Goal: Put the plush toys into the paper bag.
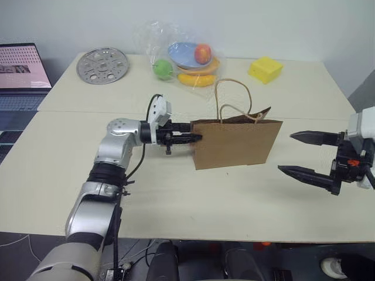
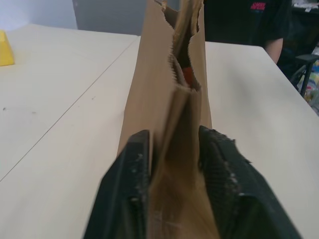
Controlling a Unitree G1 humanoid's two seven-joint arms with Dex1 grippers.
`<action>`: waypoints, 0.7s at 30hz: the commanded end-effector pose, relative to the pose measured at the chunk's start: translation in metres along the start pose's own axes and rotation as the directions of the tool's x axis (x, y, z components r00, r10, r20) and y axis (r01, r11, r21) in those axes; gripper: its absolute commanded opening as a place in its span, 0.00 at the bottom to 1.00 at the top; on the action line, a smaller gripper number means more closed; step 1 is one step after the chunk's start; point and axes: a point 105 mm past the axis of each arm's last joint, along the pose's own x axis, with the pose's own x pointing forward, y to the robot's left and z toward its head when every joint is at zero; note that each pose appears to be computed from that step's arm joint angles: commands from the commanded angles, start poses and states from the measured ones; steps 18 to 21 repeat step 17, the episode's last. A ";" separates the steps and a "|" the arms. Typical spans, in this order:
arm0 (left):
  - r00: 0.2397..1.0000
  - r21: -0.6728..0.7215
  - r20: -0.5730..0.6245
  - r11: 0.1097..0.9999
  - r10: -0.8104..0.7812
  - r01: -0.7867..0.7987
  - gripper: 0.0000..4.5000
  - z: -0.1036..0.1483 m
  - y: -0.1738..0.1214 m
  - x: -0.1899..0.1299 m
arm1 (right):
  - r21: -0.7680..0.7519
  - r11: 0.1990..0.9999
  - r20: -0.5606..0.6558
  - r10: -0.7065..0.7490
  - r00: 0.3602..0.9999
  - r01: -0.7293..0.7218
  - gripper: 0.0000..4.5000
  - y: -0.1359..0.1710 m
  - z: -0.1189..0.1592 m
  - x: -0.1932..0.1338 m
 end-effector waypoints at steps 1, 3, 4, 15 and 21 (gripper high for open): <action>0.998 0.054 0.017 0.997 0.054 -0.055 0.68 0.017 -0.003 -0.020 | -0.058 0.998 0.001 -0.002 1.000 0.002 1.00 -0.005 0.007 -0.003; 0.983 0.105 -0.065 0.981 0.173 -0.166 0.82 0.014 -0.008 -0.054 | -0.082 0.997 -0.027 -0.009 1.000 0.007 1.00 -0.017 0.006 -0.008; 0.971 0.129 -0.101 0.971 0.215 -0.201 0.89 0.014 -0.011 -0.065 | -0.090 0.996 -0.037 -0.011 0.999 0.007 1.00 -0.022 0.005 -0.011; 0.851 0.100 -0.296 0.901 0.433 -0.423 0.96 0.012 -0.048 -0.134 | -0.128 0.992 -0.140 -0.016 0.990 -0.002 1.00 -0.054 -0.005 -0.036; 0.848 0.088 -0.271 0.890 0.454 -0.448 0.96 0.014 -0.048 -0.134 | -0.132 0.991 -0.141 -0.010 0.990 -0.009 1.00 -0.054 -0.006 -0.034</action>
